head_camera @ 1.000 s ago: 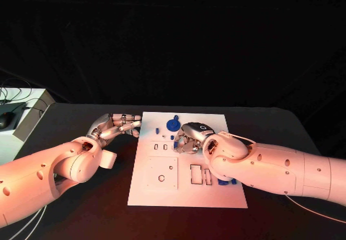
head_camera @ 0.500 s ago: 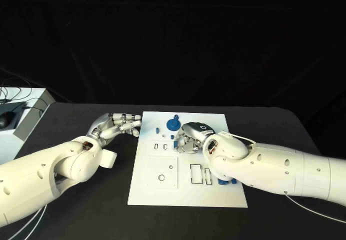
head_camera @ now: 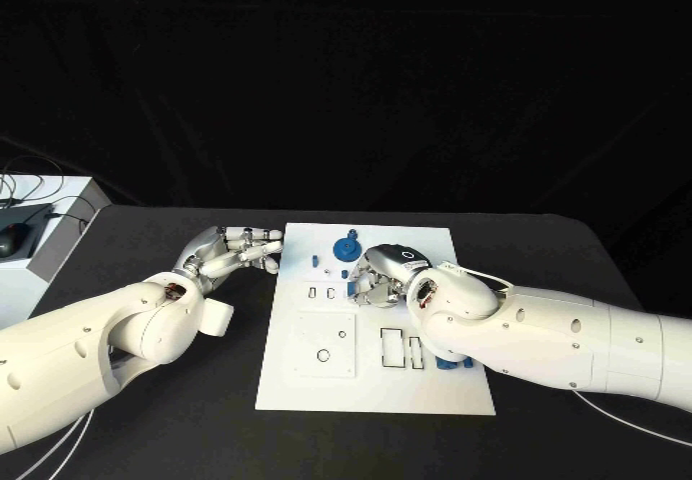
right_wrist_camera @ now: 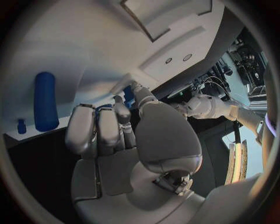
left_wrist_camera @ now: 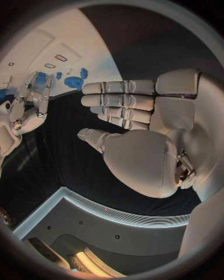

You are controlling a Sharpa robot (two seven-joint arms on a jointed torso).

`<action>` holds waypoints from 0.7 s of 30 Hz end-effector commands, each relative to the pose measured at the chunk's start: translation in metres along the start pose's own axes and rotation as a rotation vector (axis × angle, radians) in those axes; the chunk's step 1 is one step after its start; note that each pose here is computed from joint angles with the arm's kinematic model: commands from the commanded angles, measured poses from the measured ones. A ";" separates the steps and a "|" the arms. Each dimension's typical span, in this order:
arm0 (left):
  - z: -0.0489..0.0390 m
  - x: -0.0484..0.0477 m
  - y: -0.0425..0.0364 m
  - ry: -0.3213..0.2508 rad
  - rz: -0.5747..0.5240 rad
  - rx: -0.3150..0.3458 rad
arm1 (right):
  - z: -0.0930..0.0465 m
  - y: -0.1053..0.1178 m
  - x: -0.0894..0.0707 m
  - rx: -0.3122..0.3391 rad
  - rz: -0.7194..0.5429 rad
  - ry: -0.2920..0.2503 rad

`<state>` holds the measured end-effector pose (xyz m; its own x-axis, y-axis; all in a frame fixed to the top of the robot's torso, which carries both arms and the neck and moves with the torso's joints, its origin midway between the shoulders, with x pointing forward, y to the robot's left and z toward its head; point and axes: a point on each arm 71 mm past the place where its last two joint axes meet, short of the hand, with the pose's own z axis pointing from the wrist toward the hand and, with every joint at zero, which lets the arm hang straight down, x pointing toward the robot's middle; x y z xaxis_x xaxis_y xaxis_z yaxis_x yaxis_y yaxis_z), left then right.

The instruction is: Assemble the parts on the task board

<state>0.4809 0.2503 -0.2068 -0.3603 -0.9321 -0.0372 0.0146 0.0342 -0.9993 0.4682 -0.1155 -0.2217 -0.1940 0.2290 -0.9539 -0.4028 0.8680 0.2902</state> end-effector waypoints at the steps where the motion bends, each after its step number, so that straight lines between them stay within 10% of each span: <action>1: 0.0003 0.0022 0.0000 0.015 -0.002 0.004 | -0.001 0.001 -0.001 -0.015 0.002 -0.020; 21: 0.0015 0.0033 0.0038 0.023 0.069 -0.036 | -0.026 -0.012 -0.023 -0.083 0.125 -0.161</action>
<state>0.4817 0.2496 -0.2093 -0.3667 -0.9278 -0.0692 0.0111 0.0700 -0.9975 0.4560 -0.1415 -0.2084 -0.1373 0.3379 -0.9311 -0.4262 0.8284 0.3635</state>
